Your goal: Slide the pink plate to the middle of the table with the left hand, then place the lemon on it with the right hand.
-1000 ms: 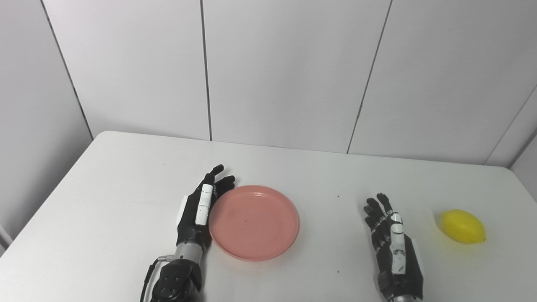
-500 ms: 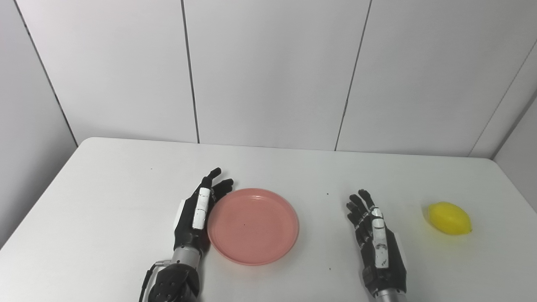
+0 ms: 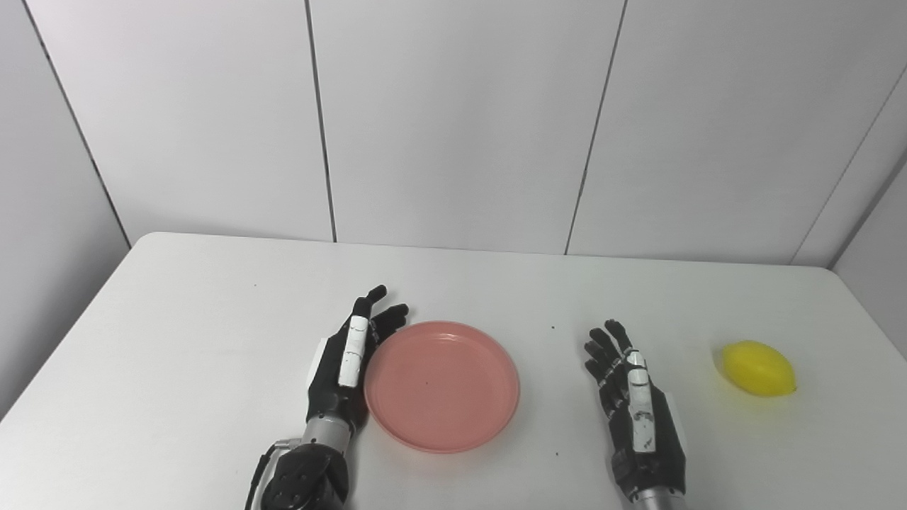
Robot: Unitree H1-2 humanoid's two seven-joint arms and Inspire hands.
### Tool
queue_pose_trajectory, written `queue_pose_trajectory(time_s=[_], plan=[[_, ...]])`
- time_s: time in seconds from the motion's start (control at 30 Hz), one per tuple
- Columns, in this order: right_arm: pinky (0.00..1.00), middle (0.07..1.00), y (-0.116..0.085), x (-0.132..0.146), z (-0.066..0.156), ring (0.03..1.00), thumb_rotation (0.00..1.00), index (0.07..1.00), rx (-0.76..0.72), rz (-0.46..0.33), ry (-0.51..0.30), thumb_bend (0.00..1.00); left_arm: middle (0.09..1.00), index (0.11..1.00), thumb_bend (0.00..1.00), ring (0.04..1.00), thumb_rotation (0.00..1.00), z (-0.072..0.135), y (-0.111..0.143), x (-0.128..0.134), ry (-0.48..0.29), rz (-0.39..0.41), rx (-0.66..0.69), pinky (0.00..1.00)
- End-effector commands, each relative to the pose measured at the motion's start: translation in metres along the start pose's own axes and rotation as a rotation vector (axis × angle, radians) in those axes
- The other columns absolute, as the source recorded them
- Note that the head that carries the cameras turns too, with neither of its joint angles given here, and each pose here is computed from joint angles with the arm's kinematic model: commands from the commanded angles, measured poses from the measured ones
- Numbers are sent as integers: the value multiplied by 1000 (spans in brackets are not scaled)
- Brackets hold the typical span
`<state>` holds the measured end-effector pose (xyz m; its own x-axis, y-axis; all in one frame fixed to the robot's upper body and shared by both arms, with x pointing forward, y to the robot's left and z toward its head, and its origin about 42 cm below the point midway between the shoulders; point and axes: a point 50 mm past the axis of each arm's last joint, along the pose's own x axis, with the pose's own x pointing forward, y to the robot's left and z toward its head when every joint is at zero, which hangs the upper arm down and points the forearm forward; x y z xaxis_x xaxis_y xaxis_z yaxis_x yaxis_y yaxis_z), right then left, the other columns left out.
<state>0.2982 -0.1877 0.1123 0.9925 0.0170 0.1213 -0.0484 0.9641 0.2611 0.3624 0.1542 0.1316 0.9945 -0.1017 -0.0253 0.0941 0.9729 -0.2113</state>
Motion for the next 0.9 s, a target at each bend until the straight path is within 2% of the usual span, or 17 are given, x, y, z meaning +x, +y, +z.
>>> queue_pose_trajectory(time_s=[0.0,0.43,0.57,0.8,0.87], plan=[[951,894,1,-16,-27,915,916,912,19,-19,96,733,753,851,913,806,897,-3,-8,1,35,-6,-14,891],[937,888,-1,-15,-27,905,907,903,7,-28,91,735,754,864,885,825,913,-9,0,1,50,2,-32,894],[936,871,-3,-15,-28,893,872,894,-51,-40,40,754,755,864,872,821,900,-12,2,1,53,-2,-48,884],[883,858,0,-13,-29,848,862,885,-161,-74,-38,722,733,867,861,813,876,-20,14,4,55,-1,-54,903],[852,838,2,-11,-28,829,855,874,-176,-89,-57,718,756,869,870,824,873,-21,18,5,54,-3,-54,908]])
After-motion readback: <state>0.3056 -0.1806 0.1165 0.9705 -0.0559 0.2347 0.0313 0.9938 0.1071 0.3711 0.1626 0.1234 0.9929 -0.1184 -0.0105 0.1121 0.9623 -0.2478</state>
